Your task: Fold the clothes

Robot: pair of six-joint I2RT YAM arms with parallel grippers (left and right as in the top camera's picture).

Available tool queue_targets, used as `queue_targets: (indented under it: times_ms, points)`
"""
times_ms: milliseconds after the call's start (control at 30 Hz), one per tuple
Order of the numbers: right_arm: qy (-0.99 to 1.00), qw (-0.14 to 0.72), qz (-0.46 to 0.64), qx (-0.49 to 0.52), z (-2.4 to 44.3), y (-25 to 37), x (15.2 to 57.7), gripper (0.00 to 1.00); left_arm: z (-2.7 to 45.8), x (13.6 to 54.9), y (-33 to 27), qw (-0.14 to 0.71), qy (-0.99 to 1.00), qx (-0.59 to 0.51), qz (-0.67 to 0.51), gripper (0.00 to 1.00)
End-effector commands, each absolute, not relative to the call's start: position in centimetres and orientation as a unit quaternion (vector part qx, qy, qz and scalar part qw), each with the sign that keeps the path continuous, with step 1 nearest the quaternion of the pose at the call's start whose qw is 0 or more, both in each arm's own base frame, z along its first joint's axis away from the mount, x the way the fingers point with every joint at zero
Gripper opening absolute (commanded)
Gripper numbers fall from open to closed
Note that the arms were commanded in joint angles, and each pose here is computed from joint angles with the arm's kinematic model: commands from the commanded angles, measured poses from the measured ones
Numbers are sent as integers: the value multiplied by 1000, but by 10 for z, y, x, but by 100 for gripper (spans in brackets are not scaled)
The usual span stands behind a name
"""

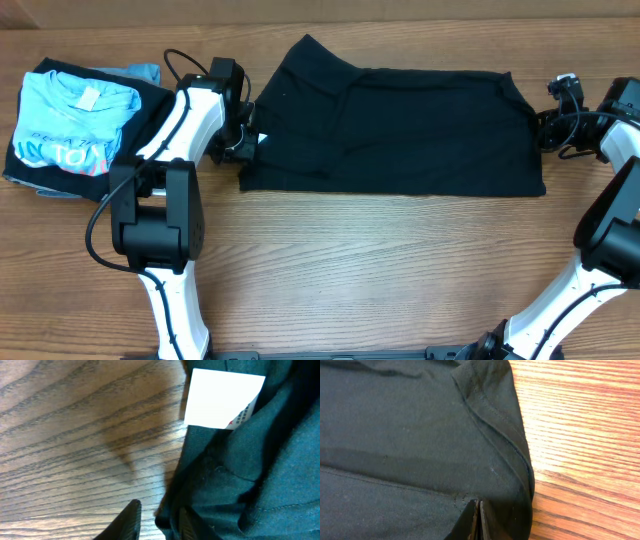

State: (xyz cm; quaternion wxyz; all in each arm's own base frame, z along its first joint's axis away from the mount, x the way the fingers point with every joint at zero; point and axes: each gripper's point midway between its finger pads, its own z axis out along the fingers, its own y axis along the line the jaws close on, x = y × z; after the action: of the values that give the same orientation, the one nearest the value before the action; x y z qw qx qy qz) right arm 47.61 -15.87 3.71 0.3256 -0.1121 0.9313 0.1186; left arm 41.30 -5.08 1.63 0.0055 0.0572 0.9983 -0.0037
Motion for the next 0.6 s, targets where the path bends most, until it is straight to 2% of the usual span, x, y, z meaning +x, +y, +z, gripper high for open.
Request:
queue_targets:
  times_ms: [0,33,100,167,233,333,400,500,533,567]
  points:
    - [931,331,102,-116,42,-163,485,9,27,424,-45,28,999,47,2,29]
    - [931,331,102,-117,42,-162,485,17,27,425,-45,29,998,47,2,30]
    - [931,332,102,-115,43,-163,486,45,27,426,-46,32,998,46,2,31]
    - [932,334,106,-95,46,-164,488,60,28,429,-46,38,999,37,-1,30]
    - [932,339,115,-59,55,-166,492,64,36,437,-50,51,998,34,-9,31]
    - [927,355,120,-15,82,-171,500,65,67,461,-58,92,995,32,-27,39]
    - [922,369,116,-7,106,-173,502,65,103,479,-66,130,990,35,-47,53]
    - [913,394,103,-14,146,-171,499,66,151,494,-72,173,982,39,-62,83]
    - [911,400,99,-16,157,-169,496,68,163,495,-73,180,981,40,-64,90]
    - [909,404,97,-16,167,-168,493,69,174,495,-74,186,980,40,-66,91]
